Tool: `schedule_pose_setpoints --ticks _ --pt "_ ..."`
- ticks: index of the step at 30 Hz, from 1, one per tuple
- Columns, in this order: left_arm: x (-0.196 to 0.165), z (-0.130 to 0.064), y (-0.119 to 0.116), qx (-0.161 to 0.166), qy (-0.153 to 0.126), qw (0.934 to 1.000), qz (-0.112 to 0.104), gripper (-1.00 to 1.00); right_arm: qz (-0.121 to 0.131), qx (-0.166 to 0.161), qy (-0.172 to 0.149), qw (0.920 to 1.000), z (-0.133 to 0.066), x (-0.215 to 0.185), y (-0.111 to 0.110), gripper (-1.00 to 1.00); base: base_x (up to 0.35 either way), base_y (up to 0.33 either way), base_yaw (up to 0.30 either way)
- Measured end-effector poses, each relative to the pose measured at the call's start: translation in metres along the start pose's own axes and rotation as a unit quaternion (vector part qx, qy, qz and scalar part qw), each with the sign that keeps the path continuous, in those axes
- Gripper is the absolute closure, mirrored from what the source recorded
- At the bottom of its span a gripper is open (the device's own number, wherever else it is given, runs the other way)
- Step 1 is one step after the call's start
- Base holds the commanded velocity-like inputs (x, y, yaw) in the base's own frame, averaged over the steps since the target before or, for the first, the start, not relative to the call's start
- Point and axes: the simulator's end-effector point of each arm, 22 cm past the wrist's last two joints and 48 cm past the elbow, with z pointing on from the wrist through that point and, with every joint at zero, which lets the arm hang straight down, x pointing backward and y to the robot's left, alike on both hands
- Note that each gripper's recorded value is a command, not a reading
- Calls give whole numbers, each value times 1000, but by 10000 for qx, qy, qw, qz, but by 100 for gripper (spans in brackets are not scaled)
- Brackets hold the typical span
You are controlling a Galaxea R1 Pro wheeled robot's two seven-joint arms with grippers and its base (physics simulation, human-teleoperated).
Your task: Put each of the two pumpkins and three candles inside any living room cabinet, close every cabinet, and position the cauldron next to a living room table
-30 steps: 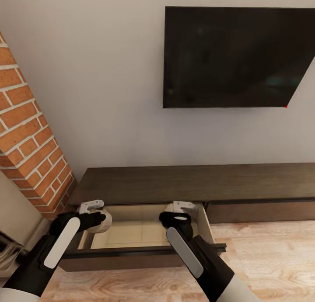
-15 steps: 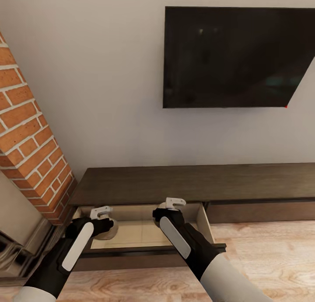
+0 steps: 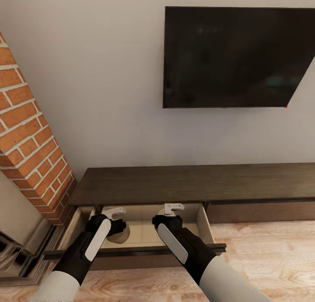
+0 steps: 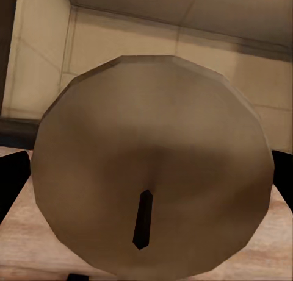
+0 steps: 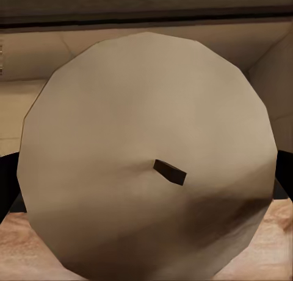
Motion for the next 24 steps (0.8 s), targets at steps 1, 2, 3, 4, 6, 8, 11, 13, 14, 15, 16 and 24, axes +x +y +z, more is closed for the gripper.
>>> schedule_pose_setpoints --ticks 1,2,3,4,6,8,11,13,14,15,16,24 --pt "-1 0 0 -4 -17 10000 -8 100 -57 -9 -13 10000 -1 1 2 100 0 0 0" --pt "-2 0 -1 -8 -55 10000 -25 100 -107 -21 -25 9999 -1 2 4 100 0 0 0" --pt "-5 1 -1 -11 -108 9999 -55 100 -143 -27 -41 9999 -1 2 6 100 0 0 0" --pt "-7 1 0 -14 -160 9998 -83 100 -156 -37 -60 9999 -2 2 7 100 0 0 0" --pt "-12 0 0 -13 -253 9996 -135 100 -156 -54 -99 9998 -2 1 9 100 0 0 0" --pt "-15 -1 0 -11 -314 9994 -163 100 -159 -60 -111 9998 -2 1 9 100 0 0 0" --pt "-22 -2 1 -12 -446 9987 -231 100 -160 -63 -118 9998 -2 1 10 100 0 0 0" --pt "-26 -2 2 -15 -542 9981 -283 100 -164 -62 -121 9998 -2 1 10 100 31 39 0" --pt "-27 -2 2 -11 -570 9979 -305 100 -164 -64 -120 9998 -2 1 10 100 103 127 0" --pt "-28 -3 2 -15 -589 9978 -314 100 -165 -64 -122 9998 -2 1 10 100 107 132 0" --pt "-28 -3 3 -22 -602 9977 -315 100 -167 -63 -123 9998 -2 1 10 100 73 89 0" --pt "-30 -3 4 -16 -628 9975 -327 100 -165 -62 -126 9998 -2 1 10 100 66 114 0"
